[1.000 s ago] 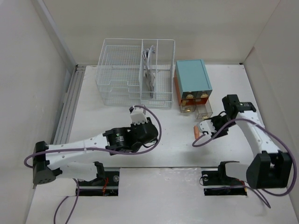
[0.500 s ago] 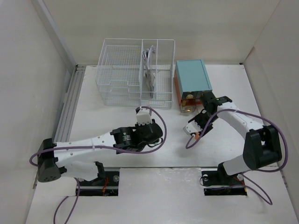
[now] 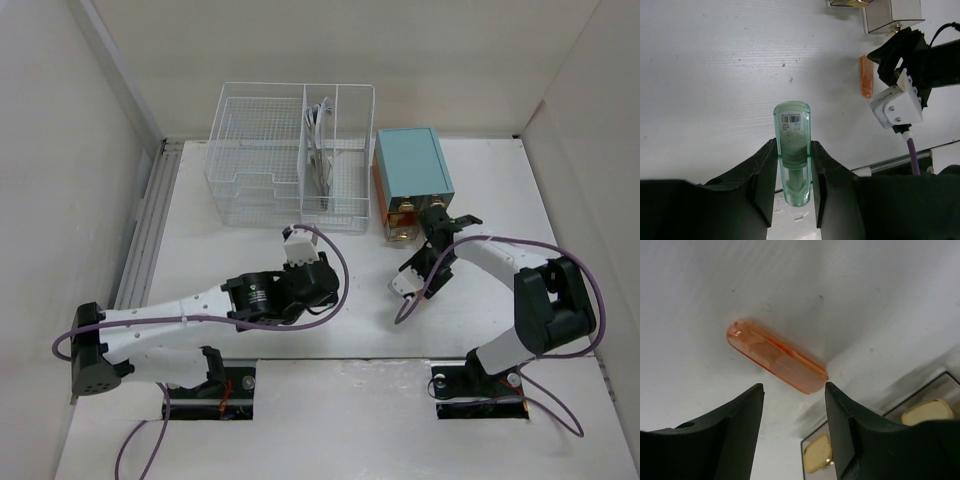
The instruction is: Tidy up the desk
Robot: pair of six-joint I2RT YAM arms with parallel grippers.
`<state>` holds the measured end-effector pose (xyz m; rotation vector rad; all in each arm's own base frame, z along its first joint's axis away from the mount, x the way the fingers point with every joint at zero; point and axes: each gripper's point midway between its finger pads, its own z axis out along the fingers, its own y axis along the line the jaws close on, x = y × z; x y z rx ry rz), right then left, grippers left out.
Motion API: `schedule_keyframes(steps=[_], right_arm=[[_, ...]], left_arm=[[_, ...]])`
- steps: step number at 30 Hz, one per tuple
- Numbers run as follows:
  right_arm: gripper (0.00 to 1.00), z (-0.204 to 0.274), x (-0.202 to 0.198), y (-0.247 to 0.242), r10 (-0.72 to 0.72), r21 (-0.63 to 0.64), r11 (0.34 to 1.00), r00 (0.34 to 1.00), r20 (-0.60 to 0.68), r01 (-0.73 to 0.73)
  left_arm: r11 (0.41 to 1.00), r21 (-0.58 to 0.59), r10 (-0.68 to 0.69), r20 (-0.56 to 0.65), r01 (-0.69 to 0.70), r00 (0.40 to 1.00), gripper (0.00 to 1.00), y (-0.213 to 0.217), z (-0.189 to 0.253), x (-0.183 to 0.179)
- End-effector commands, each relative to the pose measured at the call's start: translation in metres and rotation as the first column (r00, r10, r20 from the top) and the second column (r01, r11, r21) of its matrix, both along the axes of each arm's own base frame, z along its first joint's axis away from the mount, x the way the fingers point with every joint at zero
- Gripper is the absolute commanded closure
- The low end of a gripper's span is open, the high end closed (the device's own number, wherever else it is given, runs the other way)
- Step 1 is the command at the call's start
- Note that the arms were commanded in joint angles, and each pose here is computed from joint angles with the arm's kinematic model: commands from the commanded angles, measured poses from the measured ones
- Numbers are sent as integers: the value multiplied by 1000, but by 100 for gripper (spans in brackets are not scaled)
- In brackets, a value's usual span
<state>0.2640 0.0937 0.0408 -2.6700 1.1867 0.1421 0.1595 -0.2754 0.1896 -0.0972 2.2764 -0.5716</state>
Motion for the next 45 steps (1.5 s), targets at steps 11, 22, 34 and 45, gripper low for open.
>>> schedule_keyframes(steps=[11,22,34,45], right_arm=[[42,-8,-2,27,745,-73,658,634,206,-749],[77,-20,-16,9,746,-68,666,662,67,-743],[86,58,-9,61,349,340,852,916,196,-398],[90,132,46,18,-283,608,793,901,327,29]], left_arm=[[1000,-19,24,-3,-24,1000,100,7,-1,2],[1000,-26,11,-3,-11,1000,100,2,0,2],[994,-50,-94,-4,94,996,100,-46,-16,12],[979,-50,-193,58,196,980,100,-103,-6,44]])
